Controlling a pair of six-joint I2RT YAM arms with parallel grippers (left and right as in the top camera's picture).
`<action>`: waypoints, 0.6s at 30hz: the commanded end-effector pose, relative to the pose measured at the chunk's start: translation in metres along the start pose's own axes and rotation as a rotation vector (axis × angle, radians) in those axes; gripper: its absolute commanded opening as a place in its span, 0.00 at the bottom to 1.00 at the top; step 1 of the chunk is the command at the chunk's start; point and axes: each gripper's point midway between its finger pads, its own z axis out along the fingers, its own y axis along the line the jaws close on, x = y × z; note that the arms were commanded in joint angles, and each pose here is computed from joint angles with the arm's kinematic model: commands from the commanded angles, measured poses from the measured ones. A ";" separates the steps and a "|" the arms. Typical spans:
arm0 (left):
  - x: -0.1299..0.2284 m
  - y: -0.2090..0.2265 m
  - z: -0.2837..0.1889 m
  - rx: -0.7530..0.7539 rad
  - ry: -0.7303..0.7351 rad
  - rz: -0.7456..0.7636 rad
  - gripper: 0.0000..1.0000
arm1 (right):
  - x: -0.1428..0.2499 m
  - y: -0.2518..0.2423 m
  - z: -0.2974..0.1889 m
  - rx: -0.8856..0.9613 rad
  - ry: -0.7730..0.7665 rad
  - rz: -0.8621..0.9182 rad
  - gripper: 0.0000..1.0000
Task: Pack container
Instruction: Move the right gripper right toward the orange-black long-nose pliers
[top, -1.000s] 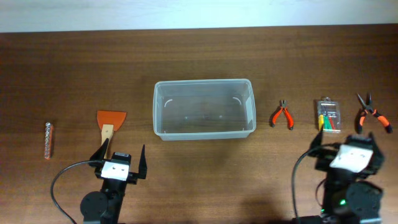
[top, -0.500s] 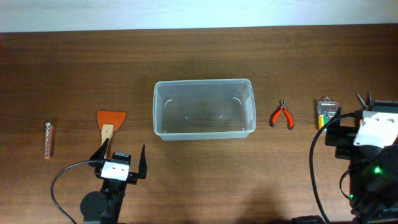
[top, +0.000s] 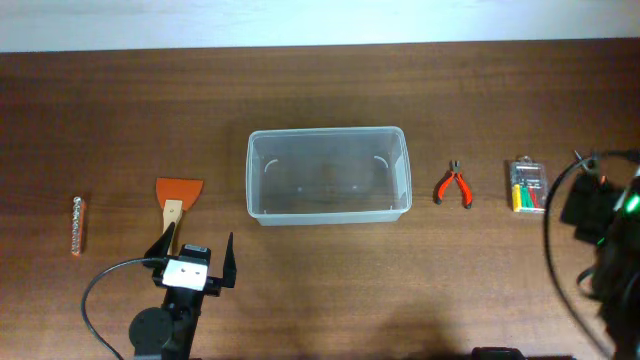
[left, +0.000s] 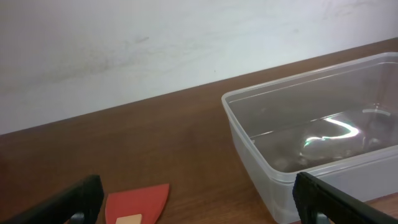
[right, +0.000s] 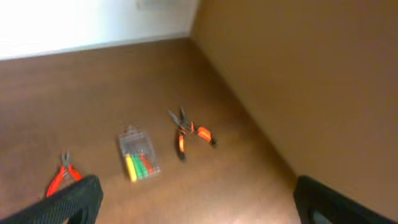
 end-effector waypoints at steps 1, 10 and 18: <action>0.001 0.000 0.000 -0.001 0.000 0.012 0.99 | -0.016 0.005 0.009 -0.085 0.077 0.091 0.99; 0.001 0.000 0.000 -0.001 0.000 0.012 0.99 | -0.029 -0.013 0.046 -0.131 0.222 0.230 0.99; 0.001 0.000 0.000 -0.001 0.000 0.012 0.99 | 0.000 -0.045 0.106 -0.048 0.403 0.298 0.99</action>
